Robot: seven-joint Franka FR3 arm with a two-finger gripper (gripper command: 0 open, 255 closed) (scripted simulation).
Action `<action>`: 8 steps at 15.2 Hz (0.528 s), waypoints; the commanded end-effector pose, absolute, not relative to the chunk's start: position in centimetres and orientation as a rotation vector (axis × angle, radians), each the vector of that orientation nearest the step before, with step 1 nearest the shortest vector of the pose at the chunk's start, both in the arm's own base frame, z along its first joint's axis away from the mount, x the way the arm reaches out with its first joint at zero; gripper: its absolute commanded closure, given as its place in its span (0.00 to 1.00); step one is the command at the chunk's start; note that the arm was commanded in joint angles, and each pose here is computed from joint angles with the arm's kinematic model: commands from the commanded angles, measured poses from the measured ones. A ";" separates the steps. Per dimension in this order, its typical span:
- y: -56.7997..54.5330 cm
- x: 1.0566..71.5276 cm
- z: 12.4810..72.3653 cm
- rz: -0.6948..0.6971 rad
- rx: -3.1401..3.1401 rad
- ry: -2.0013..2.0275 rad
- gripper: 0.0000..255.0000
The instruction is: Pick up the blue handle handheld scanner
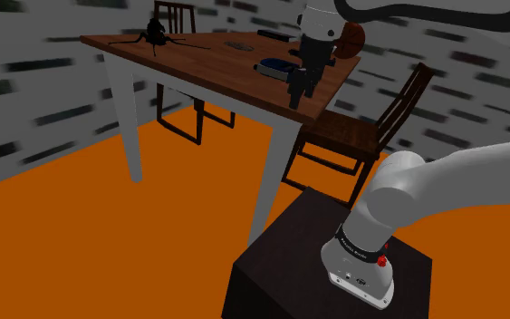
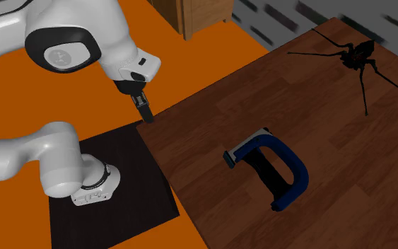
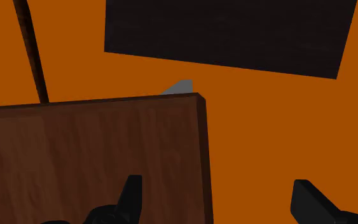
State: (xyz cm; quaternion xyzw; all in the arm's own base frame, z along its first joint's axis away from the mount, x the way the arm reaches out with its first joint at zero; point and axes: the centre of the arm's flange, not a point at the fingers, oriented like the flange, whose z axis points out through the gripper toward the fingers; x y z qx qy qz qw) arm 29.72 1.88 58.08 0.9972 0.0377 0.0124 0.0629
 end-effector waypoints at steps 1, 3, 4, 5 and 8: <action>1.9 29.7 58.1 0.037 3.013 0.114 0.00; -0.1 31.6 58.4 0.040 3.021 0.134 0.00; -1.0 32.5 58.6 0.041 3.024 0.143 0.00; -2.0 33.5 58.8 0.042 3.028 0.153 0.00; -4.8 36.3 59.3 0.045 3.039 0.183 0.00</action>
